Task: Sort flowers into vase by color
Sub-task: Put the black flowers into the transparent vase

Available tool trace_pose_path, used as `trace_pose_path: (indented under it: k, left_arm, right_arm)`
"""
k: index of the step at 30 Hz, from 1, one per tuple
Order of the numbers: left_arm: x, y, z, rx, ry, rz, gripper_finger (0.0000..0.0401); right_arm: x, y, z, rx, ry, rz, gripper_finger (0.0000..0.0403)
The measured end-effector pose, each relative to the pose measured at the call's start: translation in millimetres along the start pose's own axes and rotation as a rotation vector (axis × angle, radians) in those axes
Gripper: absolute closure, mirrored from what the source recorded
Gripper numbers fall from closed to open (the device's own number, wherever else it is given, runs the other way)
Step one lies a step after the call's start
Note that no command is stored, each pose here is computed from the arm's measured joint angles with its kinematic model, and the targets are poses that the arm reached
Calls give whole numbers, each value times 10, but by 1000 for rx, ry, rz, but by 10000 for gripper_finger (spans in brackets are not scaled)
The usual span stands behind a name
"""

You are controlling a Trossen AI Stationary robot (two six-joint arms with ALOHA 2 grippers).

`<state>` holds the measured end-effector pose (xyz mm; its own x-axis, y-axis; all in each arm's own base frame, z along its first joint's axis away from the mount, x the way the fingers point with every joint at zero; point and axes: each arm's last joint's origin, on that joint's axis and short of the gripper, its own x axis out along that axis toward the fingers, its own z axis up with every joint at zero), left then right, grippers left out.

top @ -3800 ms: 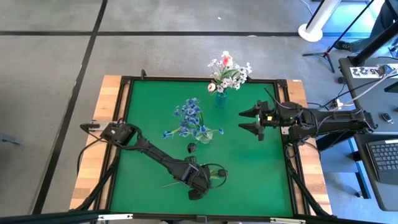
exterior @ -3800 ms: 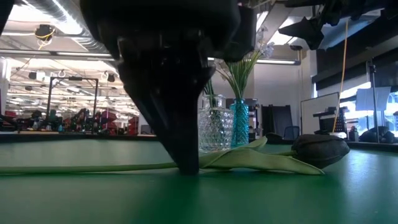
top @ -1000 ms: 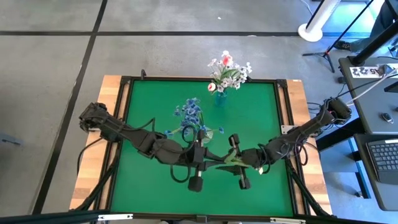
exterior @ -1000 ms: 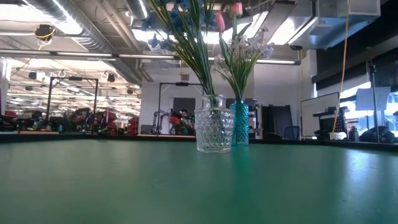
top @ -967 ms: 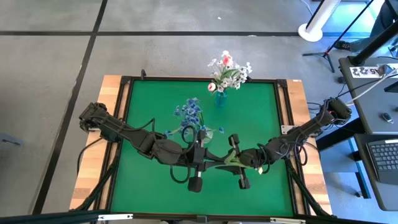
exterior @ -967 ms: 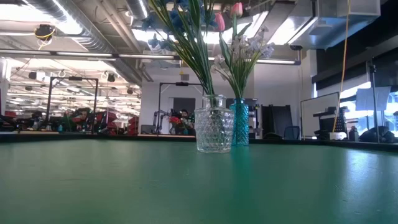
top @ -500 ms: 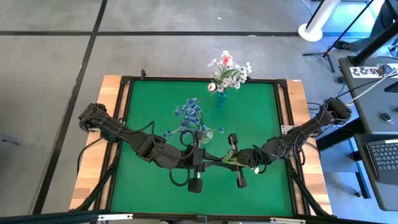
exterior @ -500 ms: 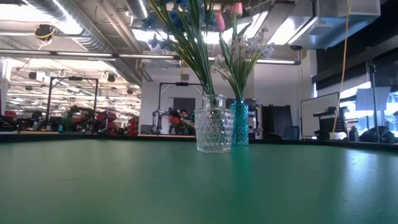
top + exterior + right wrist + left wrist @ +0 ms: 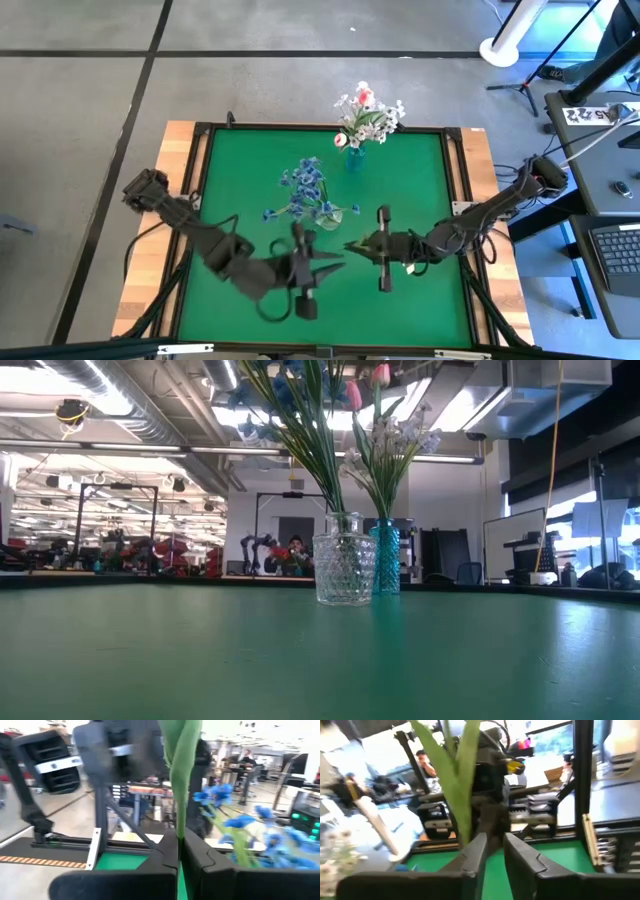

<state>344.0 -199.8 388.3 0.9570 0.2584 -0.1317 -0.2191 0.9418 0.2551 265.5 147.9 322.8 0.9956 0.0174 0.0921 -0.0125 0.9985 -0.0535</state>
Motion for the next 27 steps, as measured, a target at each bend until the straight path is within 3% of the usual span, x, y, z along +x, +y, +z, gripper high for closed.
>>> trace_pose_path:
  k: [9, 12, 16, 22, 27]
  left_arm:
    - [-664, -283, 108, 75, 11, 286, 281]
    - [-909, -270, 59, 25, 29, 233, 280]
    - [-1064, -186, -190, -103, 186, 82, 295]
    - [-1146, -196, -667, -161, 298, 156, 334]
    - [-1202, -297, -991, -233, 278, 180, 365]
  right_arm:
    - [-202, -39, 86, -76, 87, -148, 402]
    - [-221, -60, 40, -125, 140, -256, 402]
    - [-231, -82, -55, -158, 217, -286, 402]
    - [-238, -172, -224, -172, 271, -349, 402]
    - [-303, -444, -535, -79, 289, -401, 402]
